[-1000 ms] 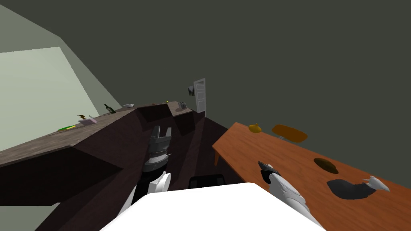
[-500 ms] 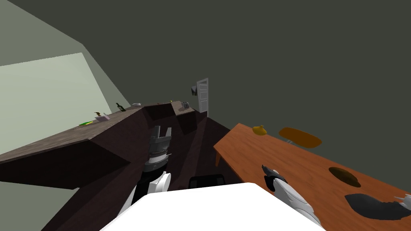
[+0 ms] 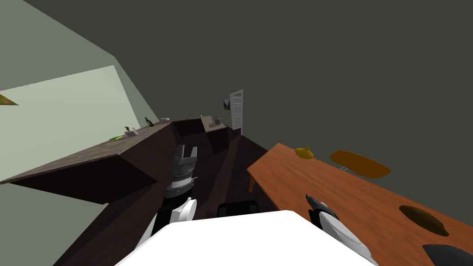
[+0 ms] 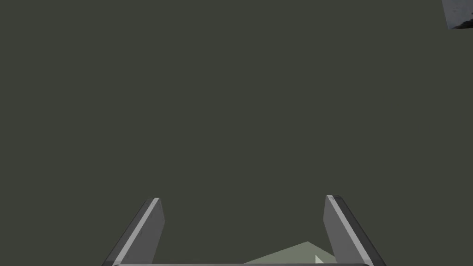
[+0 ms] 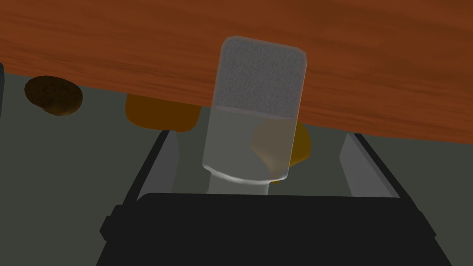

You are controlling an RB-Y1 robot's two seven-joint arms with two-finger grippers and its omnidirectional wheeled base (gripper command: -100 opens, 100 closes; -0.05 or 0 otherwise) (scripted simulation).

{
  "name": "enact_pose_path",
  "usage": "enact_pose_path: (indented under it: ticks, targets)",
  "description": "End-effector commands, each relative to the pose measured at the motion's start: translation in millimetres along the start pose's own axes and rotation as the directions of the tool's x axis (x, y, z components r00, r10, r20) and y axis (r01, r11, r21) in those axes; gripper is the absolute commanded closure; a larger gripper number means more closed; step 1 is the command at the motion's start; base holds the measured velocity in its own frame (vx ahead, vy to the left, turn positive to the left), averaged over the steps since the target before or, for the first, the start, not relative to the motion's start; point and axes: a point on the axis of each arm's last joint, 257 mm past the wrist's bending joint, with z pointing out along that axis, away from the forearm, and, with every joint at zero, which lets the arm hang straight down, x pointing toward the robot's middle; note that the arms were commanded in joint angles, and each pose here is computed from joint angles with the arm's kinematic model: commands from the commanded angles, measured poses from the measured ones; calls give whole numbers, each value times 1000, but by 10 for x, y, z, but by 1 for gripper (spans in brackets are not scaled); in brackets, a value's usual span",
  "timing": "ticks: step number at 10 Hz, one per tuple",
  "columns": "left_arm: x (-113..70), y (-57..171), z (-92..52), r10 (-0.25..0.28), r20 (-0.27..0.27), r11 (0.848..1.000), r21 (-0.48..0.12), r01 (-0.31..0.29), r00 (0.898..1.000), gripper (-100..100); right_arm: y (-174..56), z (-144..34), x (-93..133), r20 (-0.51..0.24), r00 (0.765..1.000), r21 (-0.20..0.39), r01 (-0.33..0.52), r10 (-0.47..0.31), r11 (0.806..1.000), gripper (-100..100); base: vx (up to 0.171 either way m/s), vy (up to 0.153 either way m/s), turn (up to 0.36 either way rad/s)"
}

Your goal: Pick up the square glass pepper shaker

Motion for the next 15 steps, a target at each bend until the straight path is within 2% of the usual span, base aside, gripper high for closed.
enact_pose_path:
  ticks: [1,2,6,7,8,9,10,11,12,14,15]
  targets:
    - [0,0,0,0,0,1000,0,0,1000,0,0,0,0,0,1000,0,0,0,1000,-100,0,-10,7]
    - [0,0,0,0,0,1000,0,0,1000,0,-4,-2,0,1,1000,1,-7,7,1000,100,0,0,0]
    - [0,0,0,0,0,1000,0,0,1000,0,-18,1,-11,2,1000,4,-7,7,1000,100,-1,-1,-4]
    - [0,0,0,0,0,1000,0,0,1000,0,-19,1,-11,2,1000,4,-6,6,1000,0,0,0,0]
    - [0,0,0,0,0,1000,0,0,1000,0,111,37,-51,-2,1000,-13,-14,14,1000,100,1,19,-191]
    - [0,0,0,0,0,1000,0,0,1000,0,111,37,-51,-2,1000,-13,-5,5,1000,100,2,30,-115]
    - [0,0,0,0,0,1000,0,0,1000,0,248,84,-110,-4,1000,-31,-28,28,999,100,-1,31,-206]
    - [0,0,0,0,0,1000,0,0,1000,0,248,84,-110,-3,1000,-31,12,-12,999,100,-3,28,-90]
    - [0,0,0,0,0,1000,0,0,1000,0,391,126,-170,-4,1000,-50,-12,12,999,100,-2,23,-152]
    - [0,0,0,0,0,1000,0,0,1000,0,391,126,-170,-2,1000,-50,28,-29,998,100,0,17,-51]
    - [0,0,0,0,0,1000,0,0,1000,0,538,163,-232,-3,1000,-70,8,-8,997,100,-2,13,-157]
